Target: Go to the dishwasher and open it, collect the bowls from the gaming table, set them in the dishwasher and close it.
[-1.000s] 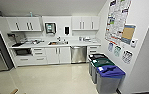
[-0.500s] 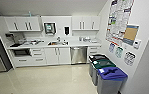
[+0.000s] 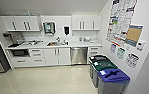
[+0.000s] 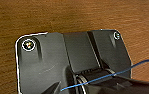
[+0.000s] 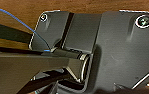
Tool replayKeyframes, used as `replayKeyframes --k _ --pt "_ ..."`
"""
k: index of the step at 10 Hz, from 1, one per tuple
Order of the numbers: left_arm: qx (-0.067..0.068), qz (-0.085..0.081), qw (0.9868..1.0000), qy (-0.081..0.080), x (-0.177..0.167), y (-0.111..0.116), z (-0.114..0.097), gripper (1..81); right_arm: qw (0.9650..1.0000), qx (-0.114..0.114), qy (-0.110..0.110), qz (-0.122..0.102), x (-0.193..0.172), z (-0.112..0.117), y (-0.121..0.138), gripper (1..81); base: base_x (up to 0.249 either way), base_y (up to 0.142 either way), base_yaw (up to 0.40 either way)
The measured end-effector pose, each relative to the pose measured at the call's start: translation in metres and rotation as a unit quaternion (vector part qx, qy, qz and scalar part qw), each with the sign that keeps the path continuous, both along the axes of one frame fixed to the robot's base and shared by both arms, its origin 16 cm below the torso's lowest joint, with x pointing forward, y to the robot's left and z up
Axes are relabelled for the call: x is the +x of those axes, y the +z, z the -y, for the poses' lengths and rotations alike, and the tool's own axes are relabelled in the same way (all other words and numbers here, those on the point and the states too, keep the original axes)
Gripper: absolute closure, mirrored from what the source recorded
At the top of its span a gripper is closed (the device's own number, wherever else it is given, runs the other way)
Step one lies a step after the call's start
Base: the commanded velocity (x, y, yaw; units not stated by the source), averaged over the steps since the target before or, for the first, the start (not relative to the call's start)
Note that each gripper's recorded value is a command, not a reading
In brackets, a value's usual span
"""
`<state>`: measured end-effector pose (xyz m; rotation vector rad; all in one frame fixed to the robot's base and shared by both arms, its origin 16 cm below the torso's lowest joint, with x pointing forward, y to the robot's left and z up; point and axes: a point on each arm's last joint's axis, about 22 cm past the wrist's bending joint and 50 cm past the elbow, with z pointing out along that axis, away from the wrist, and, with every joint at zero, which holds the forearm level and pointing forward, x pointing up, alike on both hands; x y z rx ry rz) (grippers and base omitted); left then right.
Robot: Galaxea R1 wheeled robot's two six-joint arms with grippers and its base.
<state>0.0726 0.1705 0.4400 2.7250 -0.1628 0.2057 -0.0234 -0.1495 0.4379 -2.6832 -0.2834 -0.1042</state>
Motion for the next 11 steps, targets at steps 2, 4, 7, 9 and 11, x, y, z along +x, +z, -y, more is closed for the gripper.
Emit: replayKeyframes --k 2,4,7,9,11 --pt "0.000 0.000 1.0000 0.000 0.0000 0.0000 0.0000 1.0 1.0000 0.000 0.000 0.001 0.0023 0.0000 0.0000 1.0 0.116 0.000 0.000" --pt "0.000 0.000 1.0000 0.000 -0.0001 0.0000 0.0000 1.0 1.0000 0.000 0.000 0.001 0.0018 0.0000 0.0000 1.0 0.116 0.000 0.000" --pt "0.000 0.000 1.0000 0.000 -0.0001 0.0000 0.0000 1.0 1.0000 0.000 0.000 0.002 0.0022 0.0000 0.0000 1.0 0.116 0.000 0.000" --pt "0.000 0.000 1.0000 0.000 0.0000 0.0000 0.0000 1.0 1.0000 0.000 0.000 0.002 0.0025 0.0000 0.0000 1.0 0.116 0.000 0.000" --pt "0.000 0.000 1.0000 0.000 -0.0001 0.0000 0.0000 1.0 1.0000 0.000 0.000 0.002 0.0022 0.0000 0.0000 1.0 0.116 0.000 0.000"
